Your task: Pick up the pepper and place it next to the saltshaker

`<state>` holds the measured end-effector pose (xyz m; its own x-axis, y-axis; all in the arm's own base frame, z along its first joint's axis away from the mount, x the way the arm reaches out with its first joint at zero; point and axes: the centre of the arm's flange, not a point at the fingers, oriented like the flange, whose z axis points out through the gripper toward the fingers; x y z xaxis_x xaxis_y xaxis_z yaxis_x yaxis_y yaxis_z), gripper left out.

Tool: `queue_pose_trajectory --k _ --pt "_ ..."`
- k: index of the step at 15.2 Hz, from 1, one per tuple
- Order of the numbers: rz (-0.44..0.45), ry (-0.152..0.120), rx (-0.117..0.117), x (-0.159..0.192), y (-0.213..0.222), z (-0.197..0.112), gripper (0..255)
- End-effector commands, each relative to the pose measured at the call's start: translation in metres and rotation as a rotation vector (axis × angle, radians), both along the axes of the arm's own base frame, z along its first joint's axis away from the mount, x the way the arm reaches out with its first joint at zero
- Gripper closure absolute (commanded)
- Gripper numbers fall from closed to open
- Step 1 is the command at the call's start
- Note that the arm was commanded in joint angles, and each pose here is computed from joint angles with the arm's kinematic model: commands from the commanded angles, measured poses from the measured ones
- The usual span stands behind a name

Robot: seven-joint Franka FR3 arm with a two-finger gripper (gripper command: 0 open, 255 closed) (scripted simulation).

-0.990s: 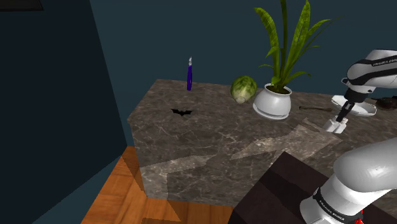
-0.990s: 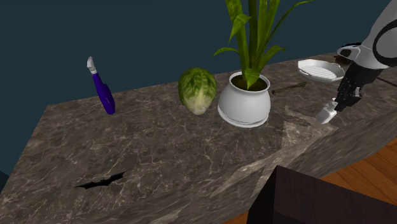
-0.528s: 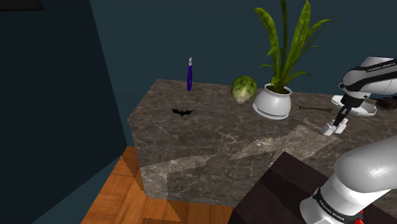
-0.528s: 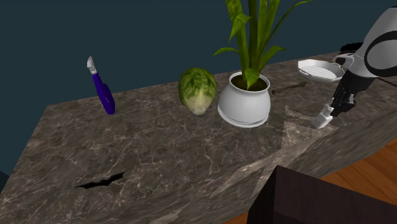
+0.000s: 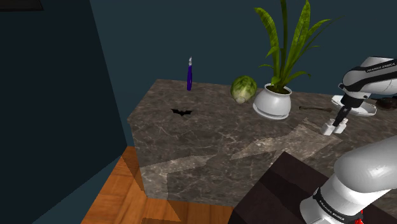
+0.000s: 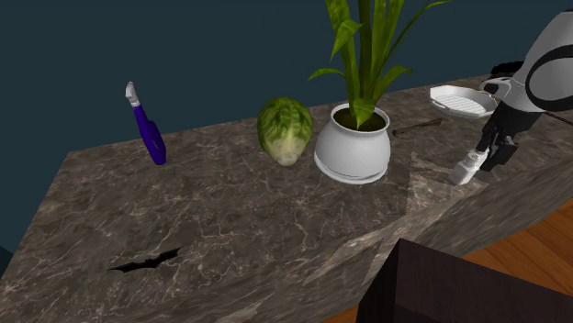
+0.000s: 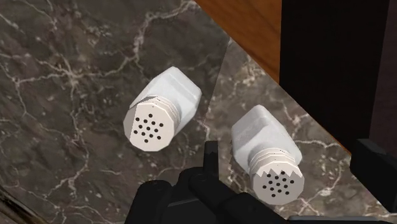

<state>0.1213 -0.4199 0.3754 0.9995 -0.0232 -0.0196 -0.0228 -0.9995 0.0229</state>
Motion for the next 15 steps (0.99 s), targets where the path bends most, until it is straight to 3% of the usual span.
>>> queue_pose_trajectory --k 1,3,7,15 --pt "0.000 0.000 0.000 0.000 0.000 0.000 0" --pt "0.000 0.000 0.000 0.000 0.000 -0.001 0" --pt "0.000 0.000 0.000 0.001 0.001 0.049 0" --pt "0.000 0.000 0.000 0.001 0.001 0.049 0"
